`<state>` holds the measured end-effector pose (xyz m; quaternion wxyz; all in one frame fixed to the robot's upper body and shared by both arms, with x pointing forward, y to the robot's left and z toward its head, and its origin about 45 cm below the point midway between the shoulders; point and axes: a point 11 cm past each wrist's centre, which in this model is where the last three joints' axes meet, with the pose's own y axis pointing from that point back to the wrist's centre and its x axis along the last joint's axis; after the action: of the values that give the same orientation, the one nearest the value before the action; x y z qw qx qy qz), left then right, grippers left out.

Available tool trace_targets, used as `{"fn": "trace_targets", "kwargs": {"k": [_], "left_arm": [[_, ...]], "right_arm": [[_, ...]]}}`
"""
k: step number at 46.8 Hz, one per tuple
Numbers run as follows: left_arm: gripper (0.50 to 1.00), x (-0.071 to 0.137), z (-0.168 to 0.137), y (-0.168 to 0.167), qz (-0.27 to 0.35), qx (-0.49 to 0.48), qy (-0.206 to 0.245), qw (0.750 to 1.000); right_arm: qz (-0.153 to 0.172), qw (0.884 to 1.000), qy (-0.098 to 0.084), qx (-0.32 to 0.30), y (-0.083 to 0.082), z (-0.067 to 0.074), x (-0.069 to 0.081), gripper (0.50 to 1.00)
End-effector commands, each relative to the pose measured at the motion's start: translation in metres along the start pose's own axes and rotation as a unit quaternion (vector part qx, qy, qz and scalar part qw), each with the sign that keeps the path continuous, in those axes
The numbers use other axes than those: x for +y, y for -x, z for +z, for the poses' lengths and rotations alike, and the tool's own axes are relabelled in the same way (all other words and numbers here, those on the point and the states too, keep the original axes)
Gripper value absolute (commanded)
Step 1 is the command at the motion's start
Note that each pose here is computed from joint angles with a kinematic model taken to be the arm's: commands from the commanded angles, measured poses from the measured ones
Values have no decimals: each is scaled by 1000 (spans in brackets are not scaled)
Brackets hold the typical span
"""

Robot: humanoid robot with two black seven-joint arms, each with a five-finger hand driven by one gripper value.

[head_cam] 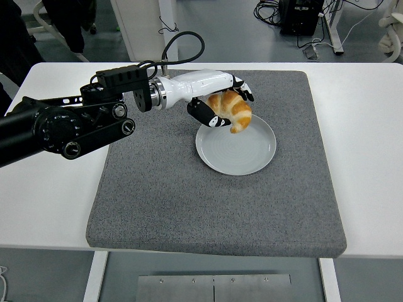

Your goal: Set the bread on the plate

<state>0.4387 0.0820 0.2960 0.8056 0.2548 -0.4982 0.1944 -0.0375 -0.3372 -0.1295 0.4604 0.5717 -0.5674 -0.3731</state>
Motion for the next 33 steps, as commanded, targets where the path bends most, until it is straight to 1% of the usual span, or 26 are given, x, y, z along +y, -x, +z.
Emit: {"fn": "trace_targets", "kwargs": {"k": [1, 9, 15, 19, 33], "left_arm": [[674, -3, -3, 10, -3, -11, -4, 1000], [675, -1, -10, 26, -8, -2, -12, 1000], [675, -10, -10, 46, -13, -2, -14, 1000], [675, -11, -13, 58, -16, -2, -19, 1000], [686, -16, -15, 72, -20, 7, -26, 999]], "right_arm": [[0, 1000, 0, 0, 0, 0, 0, 1000], [0, 1000, 0, 0, 0, 0, 0, 1000], [0, 1000, 0, 0, 0, 0, 0, 1000], [0, 1000, 0, 0, 0, 0, 0, 1000], [0, 1000, 0, 0, 0, 0, 0, 1000]]}}
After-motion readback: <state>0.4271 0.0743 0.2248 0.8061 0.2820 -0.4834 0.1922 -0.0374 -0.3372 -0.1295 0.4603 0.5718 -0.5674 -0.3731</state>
